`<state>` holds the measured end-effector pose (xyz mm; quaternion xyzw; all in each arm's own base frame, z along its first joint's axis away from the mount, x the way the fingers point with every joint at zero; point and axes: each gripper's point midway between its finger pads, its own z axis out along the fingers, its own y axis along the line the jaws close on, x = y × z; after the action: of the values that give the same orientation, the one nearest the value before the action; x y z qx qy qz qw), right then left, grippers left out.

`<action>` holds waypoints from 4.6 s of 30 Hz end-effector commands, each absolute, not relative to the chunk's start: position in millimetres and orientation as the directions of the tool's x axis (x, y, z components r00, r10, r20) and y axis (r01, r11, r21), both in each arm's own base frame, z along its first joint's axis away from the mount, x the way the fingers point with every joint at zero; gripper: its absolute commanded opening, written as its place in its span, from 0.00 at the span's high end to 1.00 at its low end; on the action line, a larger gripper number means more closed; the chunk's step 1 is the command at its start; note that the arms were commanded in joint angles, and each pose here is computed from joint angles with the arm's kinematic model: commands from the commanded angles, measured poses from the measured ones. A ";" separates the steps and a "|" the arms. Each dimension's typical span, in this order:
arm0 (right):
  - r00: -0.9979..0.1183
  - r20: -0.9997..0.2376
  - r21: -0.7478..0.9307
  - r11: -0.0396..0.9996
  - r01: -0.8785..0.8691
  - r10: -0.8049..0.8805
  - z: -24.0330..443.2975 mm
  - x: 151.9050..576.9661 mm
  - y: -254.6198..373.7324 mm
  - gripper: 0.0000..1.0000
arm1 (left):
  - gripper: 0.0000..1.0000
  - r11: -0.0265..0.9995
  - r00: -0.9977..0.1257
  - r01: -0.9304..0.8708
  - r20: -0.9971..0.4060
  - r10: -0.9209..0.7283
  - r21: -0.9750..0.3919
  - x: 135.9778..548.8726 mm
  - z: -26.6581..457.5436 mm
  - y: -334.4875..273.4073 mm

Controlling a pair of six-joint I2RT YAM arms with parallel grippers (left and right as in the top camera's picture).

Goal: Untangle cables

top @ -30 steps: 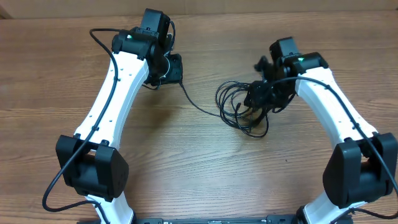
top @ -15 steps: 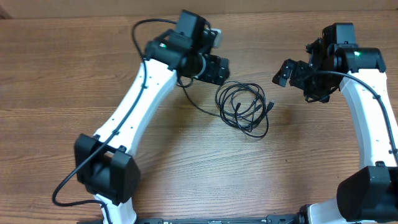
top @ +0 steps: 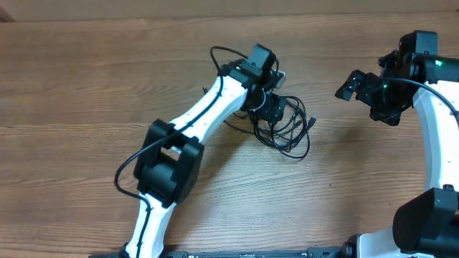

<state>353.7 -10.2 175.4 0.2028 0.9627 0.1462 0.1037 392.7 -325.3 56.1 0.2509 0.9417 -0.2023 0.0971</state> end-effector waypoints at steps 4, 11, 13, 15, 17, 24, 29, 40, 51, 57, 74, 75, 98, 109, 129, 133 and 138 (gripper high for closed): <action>-0.890 -0.168 0.331 0.875 0.354 0.424 184.7 356.6 -11.1 0.00 | 0.40 0.777 -0.839 0.542 -0.266 0.475 -0.320 389.1 37.0 -331.9; -0.892 -0.167 0.330 0.876 0.351 0.420 184.4 356.1 -10.9 0.00 | 0.96 0.787 -0.833 0.549 -0.268 0.484 -0.282 394.6 56.7 -320.9; -0.892 -0.164 0.335 0.875 0.350 0.420 184.6 356.1 -9.9 0.00 | 0.96 0.806 -0.837 0.536 -0.283 0.469 -0.251 402.3 81.4 -310.3; -0.897 -0.159 0.359 0.871 0.336 0.412 186.0 356.6 -4.4 0.00 | 0.96 0.811 -0.836 0.529 -0.319 0.447 -0.250 409.6 115.8 -303.5; -0.911 -0.166 0.389 0.874 0.291 0.377 188.4 358.2 3.4 0.00 | 0.96 0.801 -0.828 0.530 -0.376 0.416 -0.281 414.2 158.5 -301.6; -0.950 -0.210 0.458 0.882 0.114 0.232 196.2 362.6 43.2 0.00 | 0.96 0.676 -0.701 0.635 -0.648 0.299 -0.374 404.0 318.7 -304.1; -0.954 -0.259 0.458 0.889 0.020 0.155 199.6 369.0 72.2 0.00 | 0.96 0.668 -0.585 0.677 -0.778 0.232 -0.309 389.2 391.6 -288.5; -0.929 -0.371 0.457 0.873 -0.172 0.011 210.3 378.4 132.1 0.00 | 0.96 0.677 -0.399 0.704 -0.908 0.130 -0.212 361.1 477.0 -263.5; -0.910 -0.367 0.419 0.840 -0.346 -0.192 204.1 352.4 153.6 0.00 | 0.96 0.891 -0.362 0.443 -0.929 0.073 -0.103 397.4 482.9 -214.2; -0.897 -0.378 0.439 0.809 -0.391 -0.229 206.5 347.7 159.3 0.00 | 0.96 0.882 -0.370 0.451 -0.928 0.044 -0.138 396.2 485.1 -218.0; -0.716 -0.671 0.501 0.594 -0.629 -0.192 262.5 386.5 215.5 0.00 | 0.96 0.797 -0.411 0.547 -0.912 -0.010 -0.255 382.4 490.5 -241.2; -0.712 -0.675 0.497 0.593 -0.633 -0.195 262.4 387.2 217.4 0.00 | 0.96 0.794 -0.410 0.551 -0.912 -0.009 -0.256 381.9 490.9 -242.0; -0.837 -0.536 0.267 0.919 -0.289 -0.108 205.6 417.3 161.9 0.96 | 0.95 0.925 -0.469 0.342 -0.883 0.019 -0.162 394.7 461.4 -200.9; -0.622 -0.782 0.119 0.970 -0.214 -0.042 383.3 415.9 124.3 0.96 | 0.82 0.957 -0.618 0.273 -0.780 0.099 -0.095 391.3 407.5 -187.8; -0.020 -0.993 0.112 0.991 0.080 0.113 603.6 368.8 41.9 0.96 | 0.90 0.966 -0.734 0.251 -0.663 0.149 -0.061 408.8 347.6 -196.4; -0.013 -0.995 0.088 0.931 0.355 0.099 596.9 362.3 -5.2 0.96 | 0.89 0.973 -0.738 0.228 -0.657 0.152 -0.031 409.0 345.5 -189.5; -0.106 -0.992 0.010 0.866 0.500 0.073 569.8 365.9 -40.1 0.95 | 0.79 0.982 -0.763 0.185 -0.624 0.166 0.036 403.7 337.8 -173.3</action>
<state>374.2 -1.6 577.8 0.1397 0.7318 -0.0912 0.6608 402.4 -182.3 343.5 0.1044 0.9351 -0.0447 0.3356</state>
